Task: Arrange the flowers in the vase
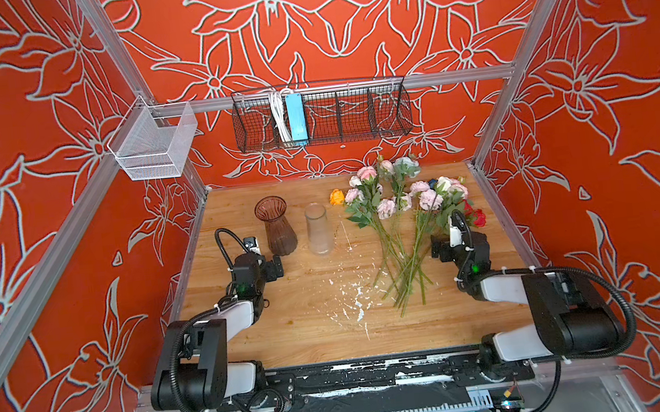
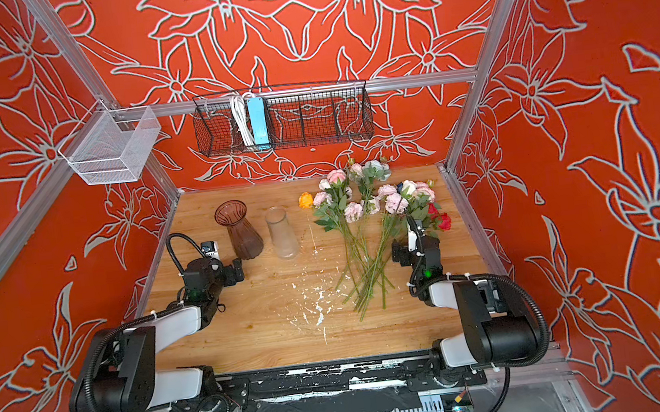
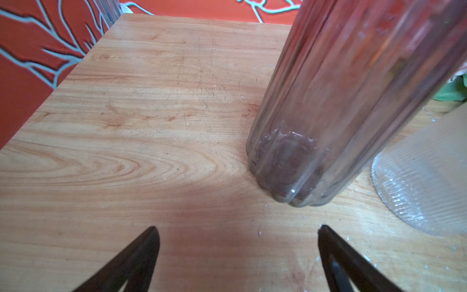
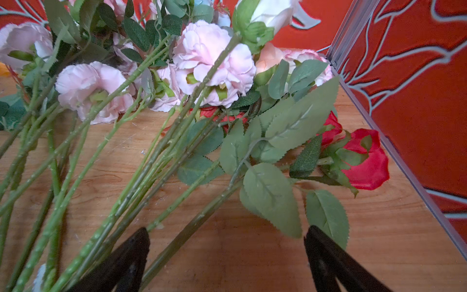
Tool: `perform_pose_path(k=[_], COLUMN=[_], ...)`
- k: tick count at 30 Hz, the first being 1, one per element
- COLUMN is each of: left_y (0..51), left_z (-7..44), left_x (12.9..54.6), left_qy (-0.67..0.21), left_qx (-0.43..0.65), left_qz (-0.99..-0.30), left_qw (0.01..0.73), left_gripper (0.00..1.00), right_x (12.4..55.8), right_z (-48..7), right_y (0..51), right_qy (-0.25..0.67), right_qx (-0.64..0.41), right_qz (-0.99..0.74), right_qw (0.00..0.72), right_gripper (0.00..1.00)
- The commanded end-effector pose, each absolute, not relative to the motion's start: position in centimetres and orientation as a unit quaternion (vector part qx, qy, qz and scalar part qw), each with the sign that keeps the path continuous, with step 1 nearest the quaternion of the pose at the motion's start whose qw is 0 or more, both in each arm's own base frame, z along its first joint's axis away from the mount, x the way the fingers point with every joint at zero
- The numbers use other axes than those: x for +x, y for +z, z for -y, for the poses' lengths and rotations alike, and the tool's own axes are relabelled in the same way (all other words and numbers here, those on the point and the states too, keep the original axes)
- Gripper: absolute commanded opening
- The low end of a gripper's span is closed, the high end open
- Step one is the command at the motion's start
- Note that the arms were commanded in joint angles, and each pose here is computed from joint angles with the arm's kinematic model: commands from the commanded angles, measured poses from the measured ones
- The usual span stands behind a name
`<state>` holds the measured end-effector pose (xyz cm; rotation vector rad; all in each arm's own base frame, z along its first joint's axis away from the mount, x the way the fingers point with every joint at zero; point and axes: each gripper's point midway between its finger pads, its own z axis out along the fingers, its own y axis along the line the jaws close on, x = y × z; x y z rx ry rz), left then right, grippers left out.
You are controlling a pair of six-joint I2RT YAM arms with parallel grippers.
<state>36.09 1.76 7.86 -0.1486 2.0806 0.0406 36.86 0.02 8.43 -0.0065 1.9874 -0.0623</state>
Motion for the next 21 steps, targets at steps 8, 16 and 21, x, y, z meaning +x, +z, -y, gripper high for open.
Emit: perform_pose_path(k=[8,16,21], left_y=[8.43,8.45,8.43], left_z=[-1.80,-1.82,-1.81], left_x=[36.62,36.63,36.55], left_qy=[0.015,0.015,0.014], left_qx=[-0.059,-0.060,-0.060], left_qz=[-0.859,-0.859,-0.859], left_qw=[0.508,0.509,0.509], left_gripper=[0.97,0.97,0.97], right_x=[37.34,37.38,37.36], right_z=[-0.05,-0.04,-0.02], right_y=[9.18,9.23,9.17], right_qy=[-0.030,-0.029,-0.030], right_qx=[-0.007,-0.006,-0.006], right_qz=[-0.832,-0.832,-0.832], right_qw=[0.554,0.555,0.554], right_gripper=[0.97,0.97,0.97])
